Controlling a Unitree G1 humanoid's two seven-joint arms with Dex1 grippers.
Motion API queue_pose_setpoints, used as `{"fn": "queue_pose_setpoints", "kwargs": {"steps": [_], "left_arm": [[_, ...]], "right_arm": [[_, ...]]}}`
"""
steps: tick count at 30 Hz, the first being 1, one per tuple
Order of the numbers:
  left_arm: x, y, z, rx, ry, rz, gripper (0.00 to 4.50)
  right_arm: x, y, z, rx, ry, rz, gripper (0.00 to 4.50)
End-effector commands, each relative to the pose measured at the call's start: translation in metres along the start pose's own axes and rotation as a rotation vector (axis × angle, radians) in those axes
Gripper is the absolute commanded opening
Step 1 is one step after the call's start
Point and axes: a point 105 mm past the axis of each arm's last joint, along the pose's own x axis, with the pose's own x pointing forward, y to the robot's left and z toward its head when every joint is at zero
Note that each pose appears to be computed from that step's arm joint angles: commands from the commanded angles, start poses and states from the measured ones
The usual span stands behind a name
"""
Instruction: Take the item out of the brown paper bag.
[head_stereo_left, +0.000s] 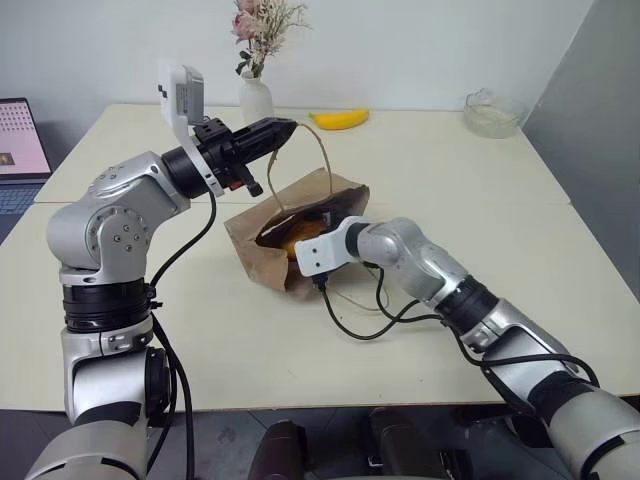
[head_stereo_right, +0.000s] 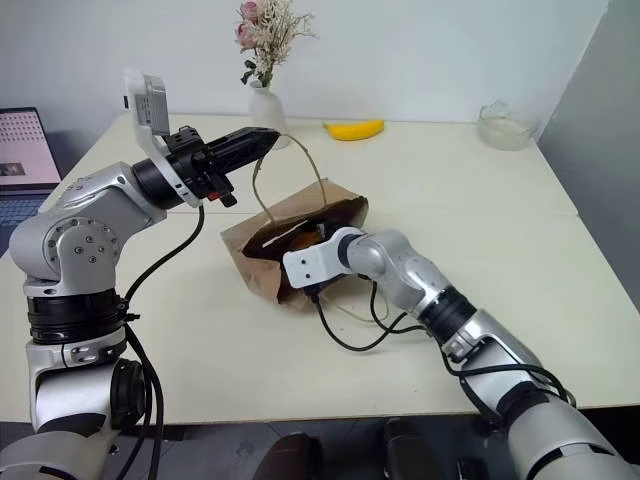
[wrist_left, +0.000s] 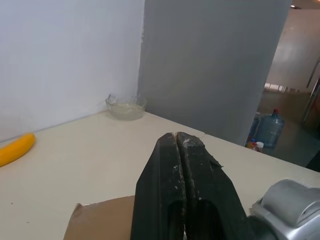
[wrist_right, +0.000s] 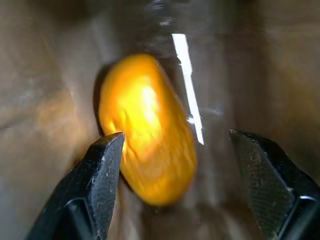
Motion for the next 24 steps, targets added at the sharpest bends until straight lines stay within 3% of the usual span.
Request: {"fn": "queue_pose_setpoints", "kwargs": {"steps": [1, 5, 10, 16, 24], "left_arm": [[-0.002, -0.002, 0.016, 0.034, -0.041, -0.014, 0.0], [-0.002, -0.003, 0.014, 0.032, -0.04, -0.017, 0.0], [-0.006, 0.001, 0.011, 0.038, -0.03, 0.002, 0.0], [-0.008, 0.004, 0.008, 0.054, -0.016, 0.016, 0.0], [-0.007, 0.012, 0.002, 0.085, 0.003, 0.052, 0.0]], "right_arm": [[0.01, -0.014, 0.0, -0.046, 0.016, -0.045, 3.5], [0.022, -0.01, -0.01, -0.011, 0.052, -0.026, 3.5], [0.015, -0.014, -0.006, 0.041, -0.006, -0.026, 2.38], [-0.005, -0.022, 0.006, 0.124, -0.095, -0.03, 2.35], [-0.064, -0.021, 0.025, 0.38, -0.289, 0.067, 2.35]]}}
